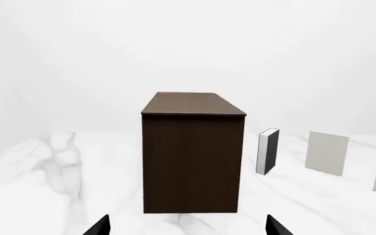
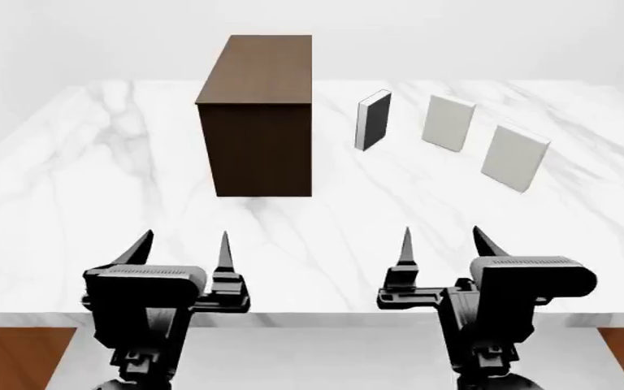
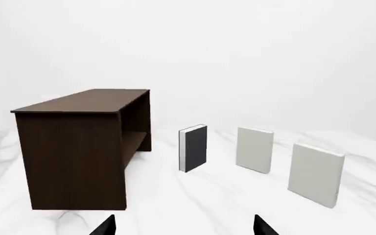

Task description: Pick up the book on the right and place it under the cabinet shelf.

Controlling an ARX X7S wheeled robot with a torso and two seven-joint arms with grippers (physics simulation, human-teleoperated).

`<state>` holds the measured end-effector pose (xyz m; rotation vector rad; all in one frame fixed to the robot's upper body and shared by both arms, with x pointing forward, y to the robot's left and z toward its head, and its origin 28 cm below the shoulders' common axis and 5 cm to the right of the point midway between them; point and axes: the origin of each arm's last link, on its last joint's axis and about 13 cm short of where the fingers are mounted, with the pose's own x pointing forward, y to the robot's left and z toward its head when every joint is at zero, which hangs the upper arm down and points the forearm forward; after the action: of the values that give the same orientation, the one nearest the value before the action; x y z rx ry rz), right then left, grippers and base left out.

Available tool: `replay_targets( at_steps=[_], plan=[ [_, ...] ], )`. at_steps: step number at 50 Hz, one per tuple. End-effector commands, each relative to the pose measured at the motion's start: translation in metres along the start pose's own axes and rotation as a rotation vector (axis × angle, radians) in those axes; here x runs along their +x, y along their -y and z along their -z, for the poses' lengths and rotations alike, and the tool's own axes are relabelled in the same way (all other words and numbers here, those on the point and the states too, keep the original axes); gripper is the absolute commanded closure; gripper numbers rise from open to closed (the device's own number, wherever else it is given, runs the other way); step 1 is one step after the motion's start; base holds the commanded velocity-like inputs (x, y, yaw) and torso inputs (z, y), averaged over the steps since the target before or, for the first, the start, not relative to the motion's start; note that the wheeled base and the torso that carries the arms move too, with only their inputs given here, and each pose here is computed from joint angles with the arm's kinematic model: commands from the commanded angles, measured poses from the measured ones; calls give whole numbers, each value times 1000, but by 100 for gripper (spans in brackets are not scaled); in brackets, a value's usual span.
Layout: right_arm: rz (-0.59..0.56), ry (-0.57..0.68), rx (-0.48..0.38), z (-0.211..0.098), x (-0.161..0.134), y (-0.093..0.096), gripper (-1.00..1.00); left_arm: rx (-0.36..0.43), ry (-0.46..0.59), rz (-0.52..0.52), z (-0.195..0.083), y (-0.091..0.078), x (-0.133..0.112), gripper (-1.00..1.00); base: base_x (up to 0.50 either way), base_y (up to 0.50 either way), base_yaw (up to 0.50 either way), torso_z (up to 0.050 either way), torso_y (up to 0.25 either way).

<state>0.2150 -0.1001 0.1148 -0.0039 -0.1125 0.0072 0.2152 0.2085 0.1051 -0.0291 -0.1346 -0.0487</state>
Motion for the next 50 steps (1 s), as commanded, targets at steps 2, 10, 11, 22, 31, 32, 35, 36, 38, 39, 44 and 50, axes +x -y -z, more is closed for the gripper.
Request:
replay_targets(
  at_steps=[2, 10, 11, 22, 31, 32, 35, 36, 38, 39, 44, 50],
  plan=[
    [0, 86, -53, -66, 11, 8, -100, -9, 83, 36, -56, 0, 18, -100, 0, 0, 0, 0, 0],
    [-7, 134, -94, -105, 23, 14, -100, -5, 124, 41, -92, -4, 39, -100, 0, 0, 0, 0, 0],
    [-7, 141, -100, -110, 25, 15, -100, -4, 130, 44, -96, -4, 41, -100, 0, 0, 0, 0, 0],
    [-9, 194, -114, -145, 33, 18, -100, -4, 172, 52, -124, -6, 49, -100, 0, -37, 0, 0, 0],
    [-9, 210, -112, -151, 33, 20, -100, 4, 187, 48, -133, -7, 52, -100, 0, -441, 0, 0, 0],
    [-9, 212, -112, -151, 33, 20, -100, 5, 187, 48, -133, -7, 52, -100, 0, -500, 0, 0, 0],
    [-7, 220, -115, -155, 32, 21, -100, 10, 190, 49, -135, -6, 53, -100, 0, -500, 0, 0, 0],
    [-7, 222, -116, -156, 32, 21, -100, 12, 191, 50, -136, -6, 53, -100, 0, -500, 0, 0, 0],
    [-6, 227, -117, -158, 31, 22, -100, 15, 194, 51, -138, -6, 53, -100, 10, -500, 0, 0, 0],
    [-6, 227, -117, -158, 31, 22, -100, 16, 195, 52, -139, -6, 53, -100, 35, -500, 0, 0, 0],
    [-6, 231, -122, -159, 30, 23, -100, 21, 202, 55, -142, -5, 53, -100, 107, -477, 0, 0, 0],
    [-12, 231, -121, -157, 30, 23, -100, 24, 205, 57, -143, -6, 53, -100, 185, -223, 0, 0, 0]
  ],
)
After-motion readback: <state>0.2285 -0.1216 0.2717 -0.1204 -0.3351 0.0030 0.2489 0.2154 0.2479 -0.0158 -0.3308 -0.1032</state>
